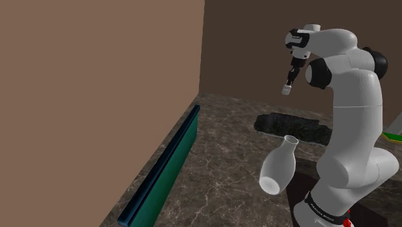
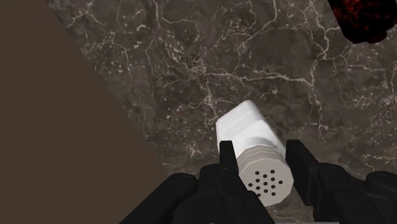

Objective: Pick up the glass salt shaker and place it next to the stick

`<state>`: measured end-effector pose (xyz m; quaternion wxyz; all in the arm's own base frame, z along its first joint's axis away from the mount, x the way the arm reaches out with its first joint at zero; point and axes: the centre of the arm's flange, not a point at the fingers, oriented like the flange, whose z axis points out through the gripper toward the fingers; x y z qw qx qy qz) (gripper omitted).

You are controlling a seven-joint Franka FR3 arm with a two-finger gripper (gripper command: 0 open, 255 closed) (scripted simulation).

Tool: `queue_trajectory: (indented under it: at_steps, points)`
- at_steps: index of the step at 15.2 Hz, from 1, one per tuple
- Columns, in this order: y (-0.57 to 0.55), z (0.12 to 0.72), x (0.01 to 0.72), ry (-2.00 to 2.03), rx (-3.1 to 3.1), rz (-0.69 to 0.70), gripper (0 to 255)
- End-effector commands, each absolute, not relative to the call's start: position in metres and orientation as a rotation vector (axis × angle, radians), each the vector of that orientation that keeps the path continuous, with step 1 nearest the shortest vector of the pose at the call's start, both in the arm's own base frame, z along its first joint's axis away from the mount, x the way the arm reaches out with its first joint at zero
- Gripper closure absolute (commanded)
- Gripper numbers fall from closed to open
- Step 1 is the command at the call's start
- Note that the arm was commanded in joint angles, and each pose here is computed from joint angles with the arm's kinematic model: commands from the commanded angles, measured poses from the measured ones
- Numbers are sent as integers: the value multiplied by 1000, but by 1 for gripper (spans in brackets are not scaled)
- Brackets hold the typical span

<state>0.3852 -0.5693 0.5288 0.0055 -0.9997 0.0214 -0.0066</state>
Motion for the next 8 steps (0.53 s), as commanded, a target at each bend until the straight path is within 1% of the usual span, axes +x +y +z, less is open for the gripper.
queue_trajectory:
  at_steps: [1, 8]
  points:
    - [-572, 520, 386, 66, -3130, -21, 255]
    - [-572, 483, 386, 66, -3130, -21, 255]
